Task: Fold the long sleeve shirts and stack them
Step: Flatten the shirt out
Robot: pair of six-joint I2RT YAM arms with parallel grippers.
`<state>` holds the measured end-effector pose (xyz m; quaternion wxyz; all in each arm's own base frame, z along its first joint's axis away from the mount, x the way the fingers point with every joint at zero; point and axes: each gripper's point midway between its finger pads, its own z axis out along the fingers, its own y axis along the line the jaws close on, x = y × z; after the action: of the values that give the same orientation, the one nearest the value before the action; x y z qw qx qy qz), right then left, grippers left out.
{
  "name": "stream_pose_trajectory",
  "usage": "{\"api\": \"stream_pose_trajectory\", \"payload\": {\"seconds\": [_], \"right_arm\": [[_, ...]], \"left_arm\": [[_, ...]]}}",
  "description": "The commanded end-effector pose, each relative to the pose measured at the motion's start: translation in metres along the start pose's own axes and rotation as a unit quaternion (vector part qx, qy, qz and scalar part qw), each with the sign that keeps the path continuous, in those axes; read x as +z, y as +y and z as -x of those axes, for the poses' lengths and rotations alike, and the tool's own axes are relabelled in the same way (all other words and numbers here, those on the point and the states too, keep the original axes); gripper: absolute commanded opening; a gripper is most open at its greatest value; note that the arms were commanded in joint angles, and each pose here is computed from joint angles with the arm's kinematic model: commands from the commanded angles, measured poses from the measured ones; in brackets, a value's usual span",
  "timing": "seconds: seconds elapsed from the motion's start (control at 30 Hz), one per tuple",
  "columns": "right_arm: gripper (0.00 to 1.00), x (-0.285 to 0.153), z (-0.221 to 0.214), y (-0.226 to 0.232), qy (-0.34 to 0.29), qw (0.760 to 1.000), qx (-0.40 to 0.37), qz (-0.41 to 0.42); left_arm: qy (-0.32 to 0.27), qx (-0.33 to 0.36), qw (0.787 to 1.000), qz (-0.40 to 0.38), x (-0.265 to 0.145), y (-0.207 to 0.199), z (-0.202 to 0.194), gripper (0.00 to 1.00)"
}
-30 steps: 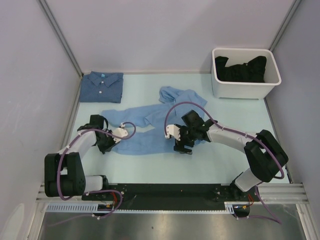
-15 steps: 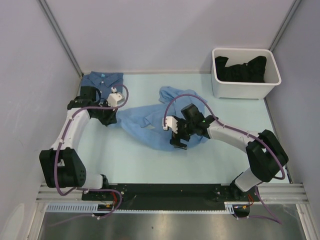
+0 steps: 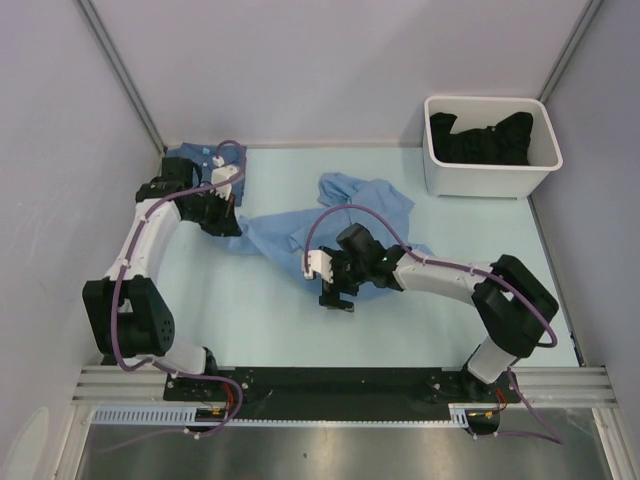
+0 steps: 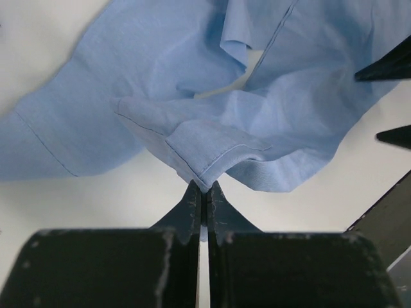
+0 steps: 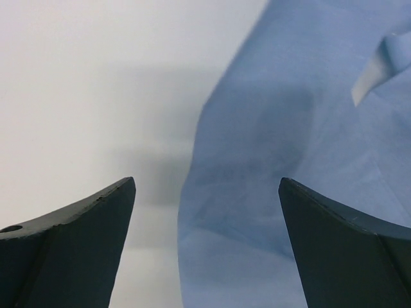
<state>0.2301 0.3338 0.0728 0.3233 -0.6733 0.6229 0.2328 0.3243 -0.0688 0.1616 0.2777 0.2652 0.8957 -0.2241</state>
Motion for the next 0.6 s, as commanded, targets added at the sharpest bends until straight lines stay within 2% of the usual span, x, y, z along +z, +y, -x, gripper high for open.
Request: {"api": "stream_pose_trajectory", "payload": {"seconds": [0.0, 0.1, 0.2, 0.23, 0.3, 0.33, 0.4, 0.43, 0.57], "right_arm": [[1.0, 0.015, 0.015, -0.018, -0.015, 0.999, -0.019, -0.036], [0.96, 0.022, 0.011, -0.028, -0.009, 0.998, -0.016, -0.057], [0.82, 0.027, 0.009, -0.037, -0.006, 0.997, -0.01, -0.083], [0.71, 0.026, 0.006, -0.039, 0.003, 0.996, -0.006, -0.093], [0.58, 0.025, 0.015, -0.049, -0.014, 0.993, -0.012, -0.115], [0.41, 0.025, 0.018, -0.05, -0.017, 0.993, -0.012, -0.119], [0.2, 0.02, 0.024, -0.055, -0.021, 0.992, -0.009, -0.123], [0.0, 0.014, 0.031, -0.055, -0.029, 0.992, -0.008, -0.124], [0.0, -0.028, 0.064, -0.052, -0.081, 0.991, 0.016, -0.107]], "left_arm": [[-0.04, -0.053, 0.998, -0.002, -0.008, -0.006, 0.028, 0.0], [-0.048, -0.071, 0.996, 0.0, -0.01, -0.007, 0.032, 0.0], [-0.065, -0.089, 0.994, 0.005, -0.016, -0.006, 0.037, 0.0], [-0.073, -0.09, 0.993, 0.007, -0.02, -0.007, 0.041, 0.0], [-0.088, -0.098, 0.991, 0.009, -0.025, -0.005, 0.047, 0.0], [-0.096, -0.095, 0.991, 0.004, -0.03, -0.009, 0.05, 0.0], [-0.106, -0.088, 0.99, 0.003, -0.035, -0.011, 0.056, 0.0], [-0.113, -0.081, 0.99, -0.005, -0.037, -0.015, 0.059, 0.0], [-0.141, -0.036, 0.989, -0.017, -0.045, -0.027, 0.074, 0.0]]}}
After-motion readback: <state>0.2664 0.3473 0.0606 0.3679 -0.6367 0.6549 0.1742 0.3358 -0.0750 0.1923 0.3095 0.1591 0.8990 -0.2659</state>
